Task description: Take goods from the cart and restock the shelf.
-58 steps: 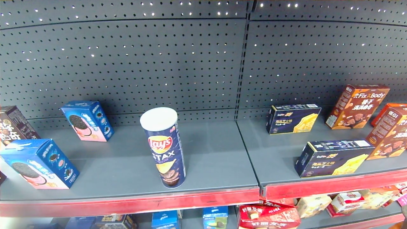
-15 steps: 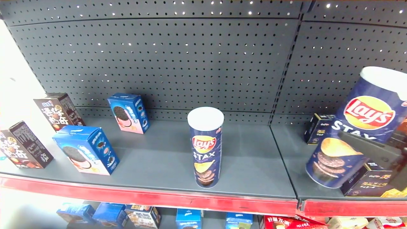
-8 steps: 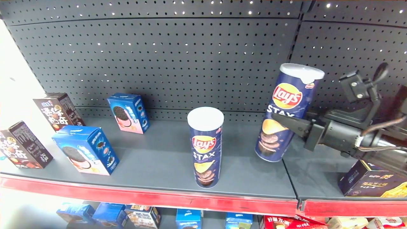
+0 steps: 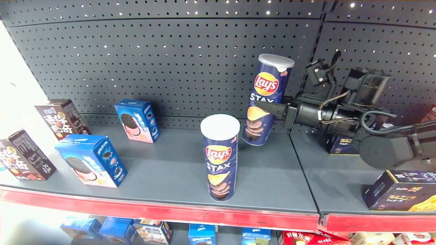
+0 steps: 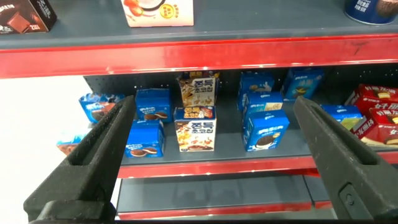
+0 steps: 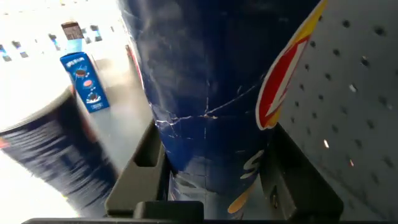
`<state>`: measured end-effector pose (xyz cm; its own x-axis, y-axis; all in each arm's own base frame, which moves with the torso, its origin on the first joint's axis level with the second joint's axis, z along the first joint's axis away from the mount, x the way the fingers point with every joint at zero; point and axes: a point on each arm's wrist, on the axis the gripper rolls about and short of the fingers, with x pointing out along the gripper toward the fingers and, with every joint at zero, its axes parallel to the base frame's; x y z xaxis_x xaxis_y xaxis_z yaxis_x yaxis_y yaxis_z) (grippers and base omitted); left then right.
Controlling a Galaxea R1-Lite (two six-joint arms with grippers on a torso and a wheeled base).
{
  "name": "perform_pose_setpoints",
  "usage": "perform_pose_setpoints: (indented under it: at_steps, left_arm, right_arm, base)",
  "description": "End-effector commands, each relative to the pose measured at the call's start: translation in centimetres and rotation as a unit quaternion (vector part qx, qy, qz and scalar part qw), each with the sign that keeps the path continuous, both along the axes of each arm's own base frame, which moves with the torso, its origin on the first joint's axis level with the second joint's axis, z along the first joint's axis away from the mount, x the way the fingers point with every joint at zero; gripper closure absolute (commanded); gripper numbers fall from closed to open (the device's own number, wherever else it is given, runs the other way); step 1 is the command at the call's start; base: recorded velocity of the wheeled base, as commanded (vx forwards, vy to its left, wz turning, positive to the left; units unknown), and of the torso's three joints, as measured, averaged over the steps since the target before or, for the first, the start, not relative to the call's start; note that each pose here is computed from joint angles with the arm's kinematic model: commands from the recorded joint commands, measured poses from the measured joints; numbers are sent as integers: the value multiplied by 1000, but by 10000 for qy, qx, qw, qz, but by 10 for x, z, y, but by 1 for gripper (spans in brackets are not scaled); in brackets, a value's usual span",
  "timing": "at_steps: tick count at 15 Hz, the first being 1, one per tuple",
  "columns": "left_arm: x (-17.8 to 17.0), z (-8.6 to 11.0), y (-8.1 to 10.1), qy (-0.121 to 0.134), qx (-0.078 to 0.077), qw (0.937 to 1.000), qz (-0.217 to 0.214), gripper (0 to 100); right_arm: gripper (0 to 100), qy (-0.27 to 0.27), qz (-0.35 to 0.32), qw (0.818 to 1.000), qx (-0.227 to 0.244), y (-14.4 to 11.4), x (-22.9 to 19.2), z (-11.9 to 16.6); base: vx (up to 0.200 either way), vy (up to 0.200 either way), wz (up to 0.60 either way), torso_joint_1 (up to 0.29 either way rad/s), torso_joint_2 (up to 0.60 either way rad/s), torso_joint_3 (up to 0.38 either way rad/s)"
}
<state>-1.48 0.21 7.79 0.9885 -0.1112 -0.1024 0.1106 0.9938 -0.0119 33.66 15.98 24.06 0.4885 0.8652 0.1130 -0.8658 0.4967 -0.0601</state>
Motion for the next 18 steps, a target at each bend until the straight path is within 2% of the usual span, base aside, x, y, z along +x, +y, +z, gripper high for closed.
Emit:
perform_pose_setpoints:
  at_steps: [1,6,10,18]
  left_arm:
    - [0,0,0,9,-2,10000,1,0]
    - [0,0,0,9,-2,10000,1,0]
    - [0,0,0,9,-2,10000,1,0]
    - [0,0,0,9,-2,10000,1,0]
  right_arm:
    - [100,81,86,9999,-43,13,28,-17]
    - [100,121,602,9980,-138,30,55,-37]
    - [100,134,655,9976,-150,38,62,-45]
    - [100,145,531,9983,-168,30,68,-43]
  base:
    - [0,0,0,0,0,0]
    - [0,0,0,0,0,0]
    - [0,0,0,0,0,0]
    - [0,0,0,0,0,0]
